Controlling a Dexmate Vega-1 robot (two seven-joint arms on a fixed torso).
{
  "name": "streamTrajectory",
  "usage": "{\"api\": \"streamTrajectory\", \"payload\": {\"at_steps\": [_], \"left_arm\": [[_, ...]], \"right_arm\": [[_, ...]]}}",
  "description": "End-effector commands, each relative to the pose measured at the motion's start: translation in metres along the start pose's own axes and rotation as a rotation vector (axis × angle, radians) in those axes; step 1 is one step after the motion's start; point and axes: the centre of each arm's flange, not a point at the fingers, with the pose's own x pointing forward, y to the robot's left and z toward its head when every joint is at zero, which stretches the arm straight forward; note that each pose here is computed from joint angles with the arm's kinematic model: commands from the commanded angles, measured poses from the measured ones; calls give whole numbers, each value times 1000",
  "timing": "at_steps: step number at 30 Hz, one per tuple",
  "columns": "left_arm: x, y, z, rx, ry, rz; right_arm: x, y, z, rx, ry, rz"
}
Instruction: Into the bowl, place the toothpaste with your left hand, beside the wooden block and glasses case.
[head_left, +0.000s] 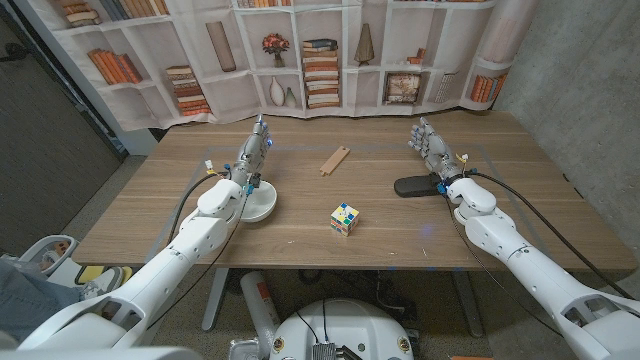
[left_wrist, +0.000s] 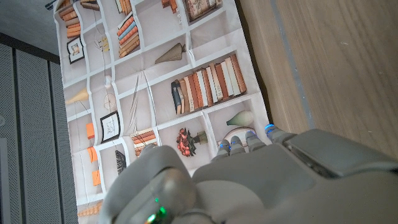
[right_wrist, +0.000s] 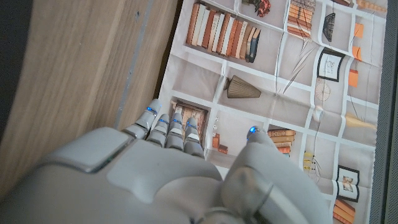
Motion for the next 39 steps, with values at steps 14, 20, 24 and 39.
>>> {"api": "streamTrajectory", "payload": {"at_steps": [14, 20, 24, 39], "left_arm": [[2, -5, 13, 22, -13, 3], [3, 3, 17, 34, -16, 12], [5, 8, 22, 44, -18, 15], [10, 26, 30, 89, -17, 5]], "right_arm": [[10, -3, 1, -4, 10, 22], [11, 2, 1, -7, 11, 21], [12, 4, -1, -6, 15, 18], [13, 14, -5, -10, 21, 2]]}}
